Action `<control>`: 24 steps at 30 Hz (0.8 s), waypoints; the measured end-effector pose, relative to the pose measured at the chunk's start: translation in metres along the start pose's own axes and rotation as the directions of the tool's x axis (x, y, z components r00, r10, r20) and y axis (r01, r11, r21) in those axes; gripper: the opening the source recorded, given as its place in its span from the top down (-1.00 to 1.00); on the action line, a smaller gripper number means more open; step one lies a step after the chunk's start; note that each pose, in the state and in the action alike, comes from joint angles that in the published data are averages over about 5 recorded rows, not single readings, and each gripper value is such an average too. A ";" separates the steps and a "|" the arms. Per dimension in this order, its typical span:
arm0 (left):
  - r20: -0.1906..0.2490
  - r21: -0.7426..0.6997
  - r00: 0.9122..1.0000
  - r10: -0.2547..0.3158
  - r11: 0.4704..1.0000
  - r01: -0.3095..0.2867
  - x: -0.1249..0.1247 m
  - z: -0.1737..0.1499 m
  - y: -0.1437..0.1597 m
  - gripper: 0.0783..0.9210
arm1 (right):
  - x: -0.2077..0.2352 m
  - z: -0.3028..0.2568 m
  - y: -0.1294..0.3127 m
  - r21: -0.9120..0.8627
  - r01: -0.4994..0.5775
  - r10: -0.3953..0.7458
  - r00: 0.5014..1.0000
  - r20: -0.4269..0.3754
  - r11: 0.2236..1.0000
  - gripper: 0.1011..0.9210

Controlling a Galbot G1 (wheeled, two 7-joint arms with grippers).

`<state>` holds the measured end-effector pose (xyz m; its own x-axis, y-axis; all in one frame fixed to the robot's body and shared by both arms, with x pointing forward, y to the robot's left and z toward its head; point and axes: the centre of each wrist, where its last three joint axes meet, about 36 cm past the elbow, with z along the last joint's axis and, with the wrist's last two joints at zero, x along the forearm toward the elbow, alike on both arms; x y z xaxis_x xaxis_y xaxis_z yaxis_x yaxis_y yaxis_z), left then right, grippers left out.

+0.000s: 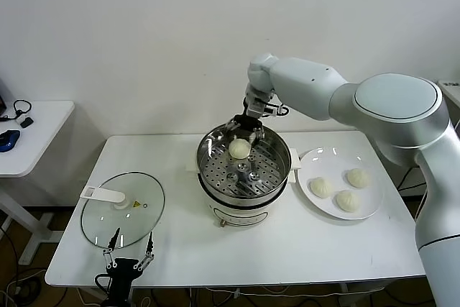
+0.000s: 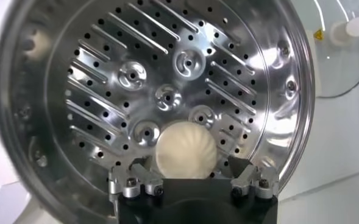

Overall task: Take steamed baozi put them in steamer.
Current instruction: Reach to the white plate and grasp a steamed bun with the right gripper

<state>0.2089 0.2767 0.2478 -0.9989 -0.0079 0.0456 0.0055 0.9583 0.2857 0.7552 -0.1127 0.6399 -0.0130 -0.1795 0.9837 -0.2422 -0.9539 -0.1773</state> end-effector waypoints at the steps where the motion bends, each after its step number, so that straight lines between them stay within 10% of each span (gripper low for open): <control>1: 0.000 -0.001 1.000 0.001 1.000 -0.001 0.001 0.000 0.000 -0.77 | 0.004 -0.001 0.002 -0.003 0.005 -0.005 1.000 0.007 1.000 -0.76; 24: 0.000 -0.024 1.000 0.015 1.000 -0.015 0.009 -0.007 0.007 -0.77 | 0.087 -0.039 0.147 -0.460 0.055 -0.025 0.997 0.072 0.886 -0.76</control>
<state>0.2000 0.2815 0.2571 -0.9987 0.0068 0.0500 0.0219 0.9512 0.3079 0.6809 -0.2591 0.7008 0.0631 -0.1728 0.9829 -0.6612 -0.7450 -0.0885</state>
